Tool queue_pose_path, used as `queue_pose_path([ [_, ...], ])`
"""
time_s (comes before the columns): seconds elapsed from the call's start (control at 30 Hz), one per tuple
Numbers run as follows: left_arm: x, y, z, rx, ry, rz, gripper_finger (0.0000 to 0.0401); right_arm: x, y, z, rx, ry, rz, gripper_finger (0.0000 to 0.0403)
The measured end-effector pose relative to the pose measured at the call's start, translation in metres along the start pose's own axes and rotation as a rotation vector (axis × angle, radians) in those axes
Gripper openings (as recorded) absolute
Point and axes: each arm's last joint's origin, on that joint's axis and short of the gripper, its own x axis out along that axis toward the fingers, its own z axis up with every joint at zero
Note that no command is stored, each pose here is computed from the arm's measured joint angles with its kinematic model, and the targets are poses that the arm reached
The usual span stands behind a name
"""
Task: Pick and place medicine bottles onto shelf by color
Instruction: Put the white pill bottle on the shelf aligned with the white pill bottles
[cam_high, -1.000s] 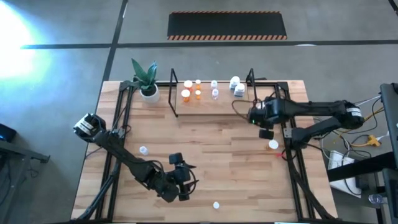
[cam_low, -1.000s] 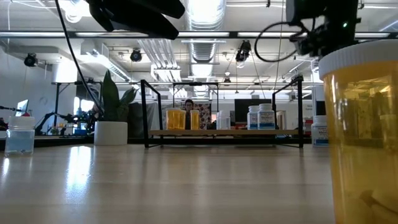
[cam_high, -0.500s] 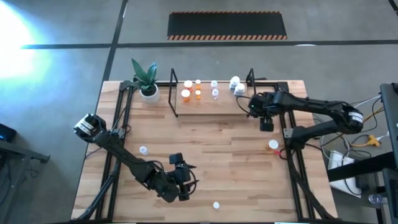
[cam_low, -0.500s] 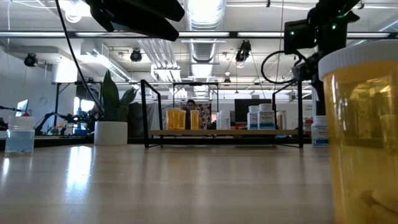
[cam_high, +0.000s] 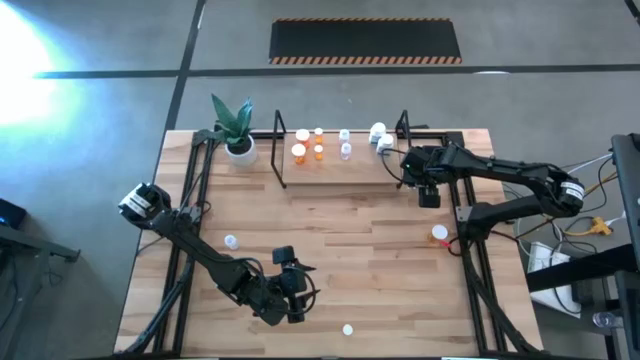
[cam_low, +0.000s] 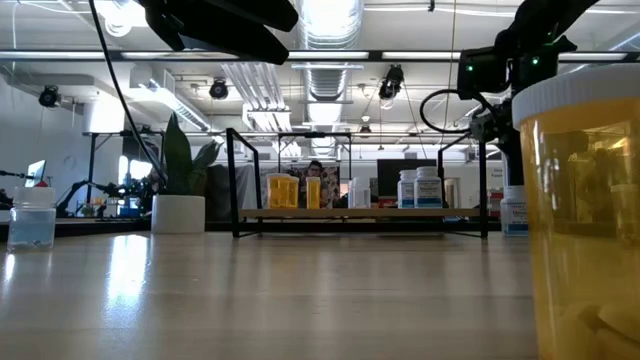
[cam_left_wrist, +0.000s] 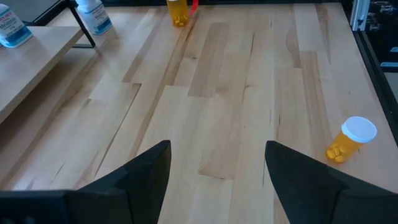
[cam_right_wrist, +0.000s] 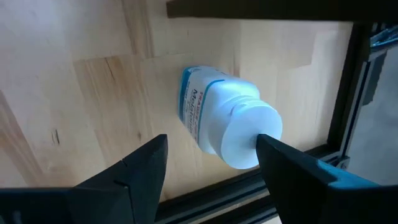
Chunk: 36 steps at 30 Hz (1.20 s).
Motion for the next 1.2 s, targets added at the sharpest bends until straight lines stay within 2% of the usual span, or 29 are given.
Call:
queue_pose_path([
  [0.4,0.000,0.000,0.000,-0.002,0.000,-0.002,0.0244,-0.002,0.006,0.002,0.002,-0.030,0.060,0.0233],
  [0.8,0.000,0.000,0.000,-0.003,0.001,-0.002,0.0244,-0.011,0.033,0.005,-0.036,0.001,0.093,0.0233],
  [0.97,0.000,0.000,0.000,-0.004,0.001,-0.002,0.0244,-0.016,0.050,0.008,-0.027,-0.013,0.161,0.0233],
  [1.07,0.000,0.000,0.000,-0.004,0.001,-0.002,0.0244,-0.021,0.064,0.011,-0.082,-0.038,0.211,0.0232],
  [1.2,0.000,0.000,0.000,-0.003,0.001,-0.003,0.0244,-0.030,0.078,0.016,-0.155,-0.085,0.207,0.0232],
])
